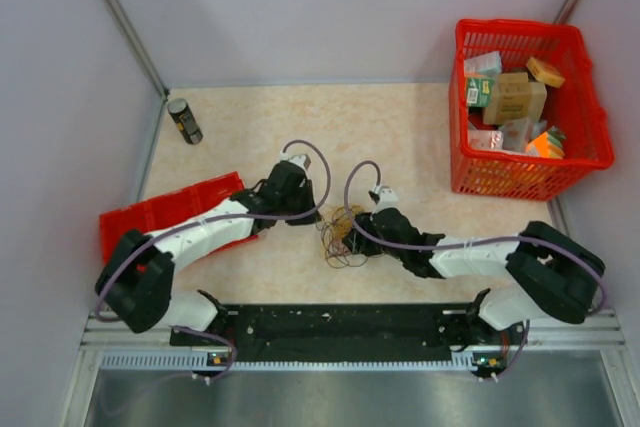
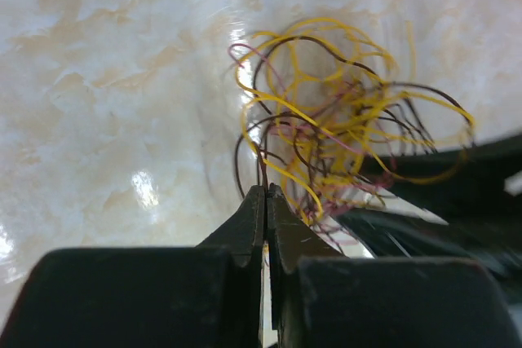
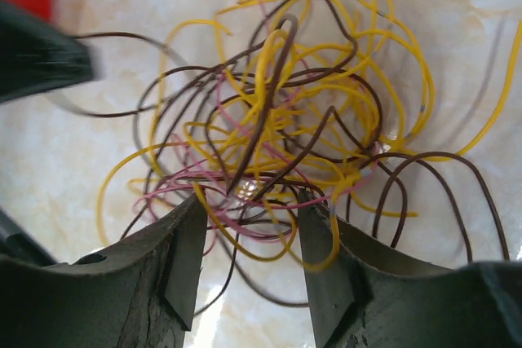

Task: Untangle the cables

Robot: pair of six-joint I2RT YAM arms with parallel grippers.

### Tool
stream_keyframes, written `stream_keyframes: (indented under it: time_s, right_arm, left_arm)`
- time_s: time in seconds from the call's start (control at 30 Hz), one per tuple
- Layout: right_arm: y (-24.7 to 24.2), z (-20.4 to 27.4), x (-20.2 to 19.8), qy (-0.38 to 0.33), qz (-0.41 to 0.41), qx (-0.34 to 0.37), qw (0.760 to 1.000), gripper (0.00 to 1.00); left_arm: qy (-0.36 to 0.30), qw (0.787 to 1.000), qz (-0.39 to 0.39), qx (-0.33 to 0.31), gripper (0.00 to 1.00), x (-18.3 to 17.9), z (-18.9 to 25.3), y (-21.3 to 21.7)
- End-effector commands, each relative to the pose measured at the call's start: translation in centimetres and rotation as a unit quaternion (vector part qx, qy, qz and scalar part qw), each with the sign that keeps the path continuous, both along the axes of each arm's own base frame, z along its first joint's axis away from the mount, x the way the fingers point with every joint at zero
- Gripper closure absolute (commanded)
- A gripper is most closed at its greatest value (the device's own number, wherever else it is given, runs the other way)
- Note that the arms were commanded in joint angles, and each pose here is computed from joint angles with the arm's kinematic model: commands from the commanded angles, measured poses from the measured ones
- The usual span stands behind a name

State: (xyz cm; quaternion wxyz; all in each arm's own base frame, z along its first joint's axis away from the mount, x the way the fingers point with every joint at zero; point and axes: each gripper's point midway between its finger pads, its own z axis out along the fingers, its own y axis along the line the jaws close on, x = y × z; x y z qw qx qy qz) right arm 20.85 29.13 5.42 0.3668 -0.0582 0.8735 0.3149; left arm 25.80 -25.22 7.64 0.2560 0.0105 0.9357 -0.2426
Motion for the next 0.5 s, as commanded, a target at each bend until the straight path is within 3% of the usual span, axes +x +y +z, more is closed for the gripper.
stream_keyframes:
  time_s: [0.0, 0.07, 0.27, 0.47]
  right_arm:
    - [1.2, 0.7, 2.6, -0.025, -0.05, 0.012, 0.998, 0.52]
    - [0.4, 0.2, 3.2, -0.025, -0.08, 0.003, 0.996, 0.54]
    - [-2.8, -1.0, 4.1, -0.008, -0.184, -0.025, 0.983, 0.81]
    - [-6.1, -0.9, 4.0, -0.012, -0.26, -0.008, 0.966, 0.84]
  left_arm:
    - [-0.119, 0.989, -0.048, -0.074, 1.0, -0.2, 10.4, -0.5]
    - [-0.183, 0.973, -0.086, -0.115, 1.0, -1.3, 15.6, -0.7]
    - [-0.351, 0.9, -0.138, -0.218, 1.0, -6.3, 31.2, 1.3]
    - [-0.48, 0.838, -0.095, -0.241, 1.0, -9.8, 42.1, 6.5]
